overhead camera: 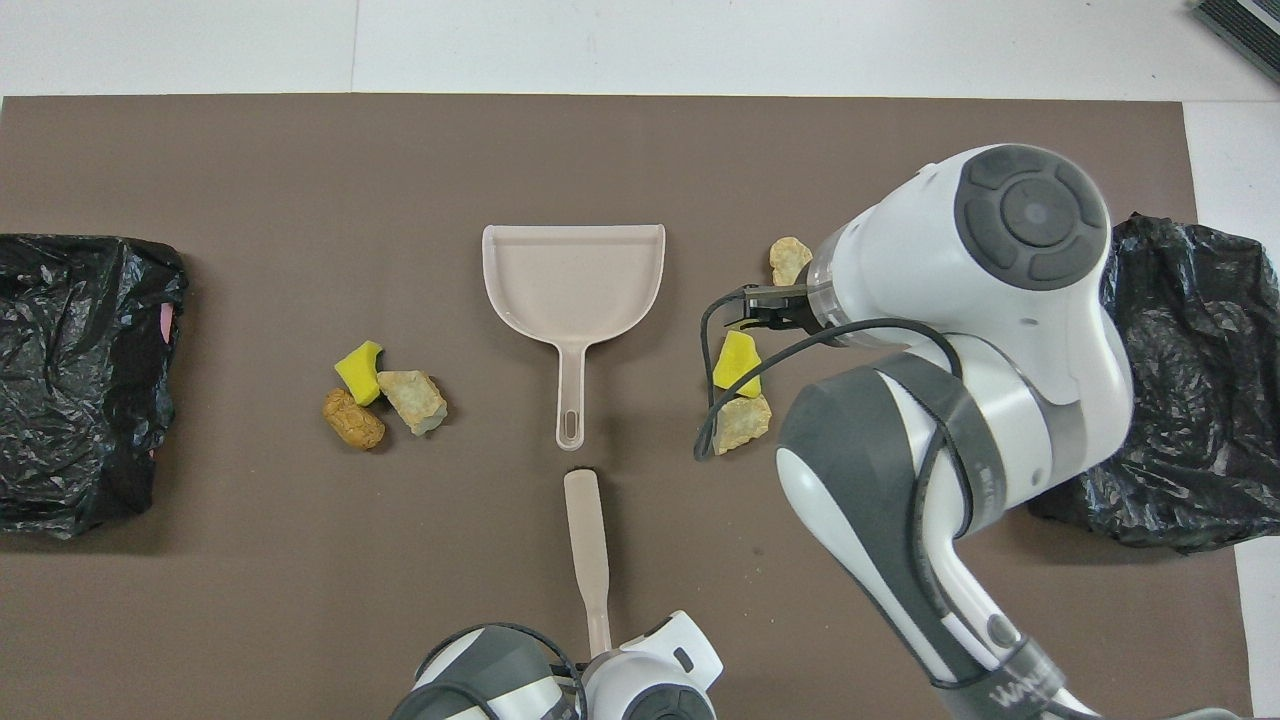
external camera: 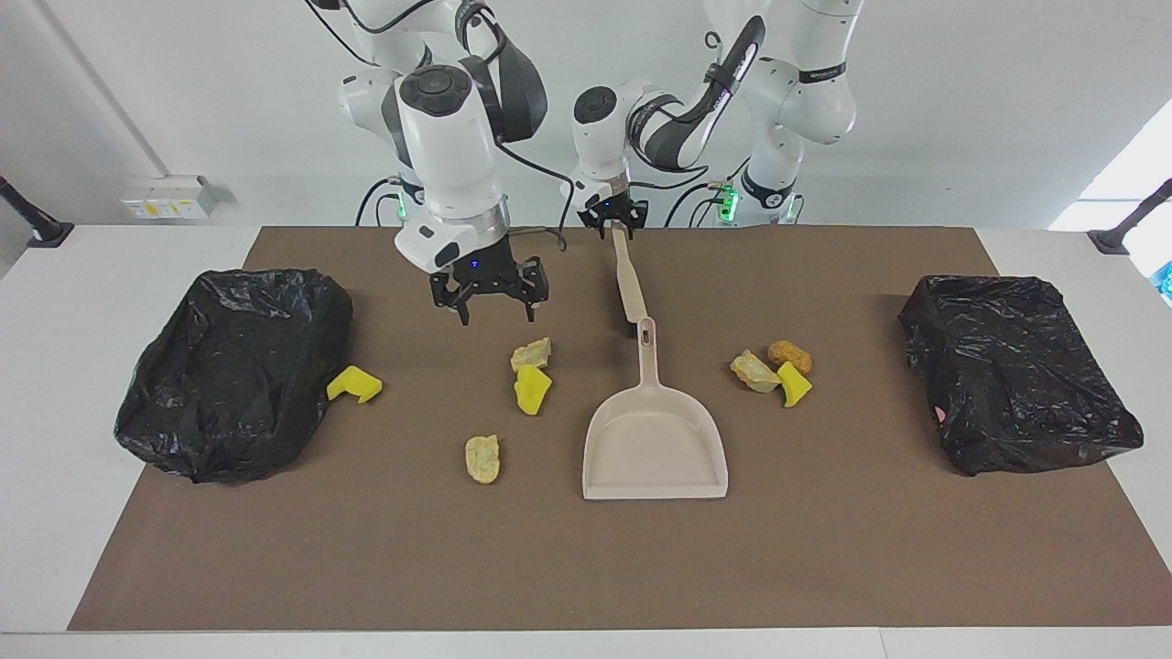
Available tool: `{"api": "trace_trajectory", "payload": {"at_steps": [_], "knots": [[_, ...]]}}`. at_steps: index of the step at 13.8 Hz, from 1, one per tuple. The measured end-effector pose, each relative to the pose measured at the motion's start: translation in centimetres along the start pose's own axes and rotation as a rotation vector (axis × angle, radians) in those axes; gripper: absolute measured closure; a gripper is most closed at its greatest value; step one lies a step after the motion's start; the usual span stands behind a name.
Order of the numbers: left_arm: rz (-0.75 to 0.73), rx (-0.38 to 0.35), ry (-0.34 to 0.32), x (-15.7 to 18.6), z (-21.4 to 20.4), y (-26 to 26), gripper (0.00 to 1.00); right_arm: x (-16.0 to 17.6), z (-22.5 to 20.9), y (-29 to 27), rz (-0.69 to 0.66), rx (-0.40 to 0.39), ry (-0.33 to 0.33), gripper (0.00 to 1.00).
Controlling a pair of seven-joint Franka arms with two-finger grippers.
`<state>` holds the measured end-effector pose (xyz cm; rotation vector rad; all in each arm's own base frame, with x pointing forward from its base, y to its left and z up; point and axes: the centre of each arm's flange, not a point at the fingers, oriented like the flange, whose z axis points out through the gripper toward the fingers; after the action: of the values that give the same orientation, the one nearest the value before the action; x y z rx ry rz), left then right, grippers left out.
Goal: Sweep and dump trash in bin
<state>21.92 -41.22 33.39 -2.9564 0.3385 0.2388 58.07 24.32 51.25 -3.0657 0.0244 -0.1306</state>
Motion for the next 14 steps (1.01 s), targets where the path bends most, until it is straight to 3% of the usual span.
{"api": "trace_trajectory", "payload": {"at_steps": [2,6,10,14], "knots": [[0.001,-0.004,0.000,0.6,-1.1,-1.0,0.72,0.3,1.1,-1.8,0.011,0.010,0.009,0.00],[0.015,0.001,-0.013,1.4,-1.9,-2.4,0.73,1.2,2.2,-1.9,0.038,0.044,0.002,0.00],[0.040,0.071,-0.147,2.7,-2.6,-8.0,0.73,1.6,2.5,-2.7,0.044,0.085,0.028,0.00],[-0.002,0.031,-0.191,5.2,-5.0,-15.8,0.73,1.6,3.6,-3.8,0.044,0.103,0.032,0.00]]}}
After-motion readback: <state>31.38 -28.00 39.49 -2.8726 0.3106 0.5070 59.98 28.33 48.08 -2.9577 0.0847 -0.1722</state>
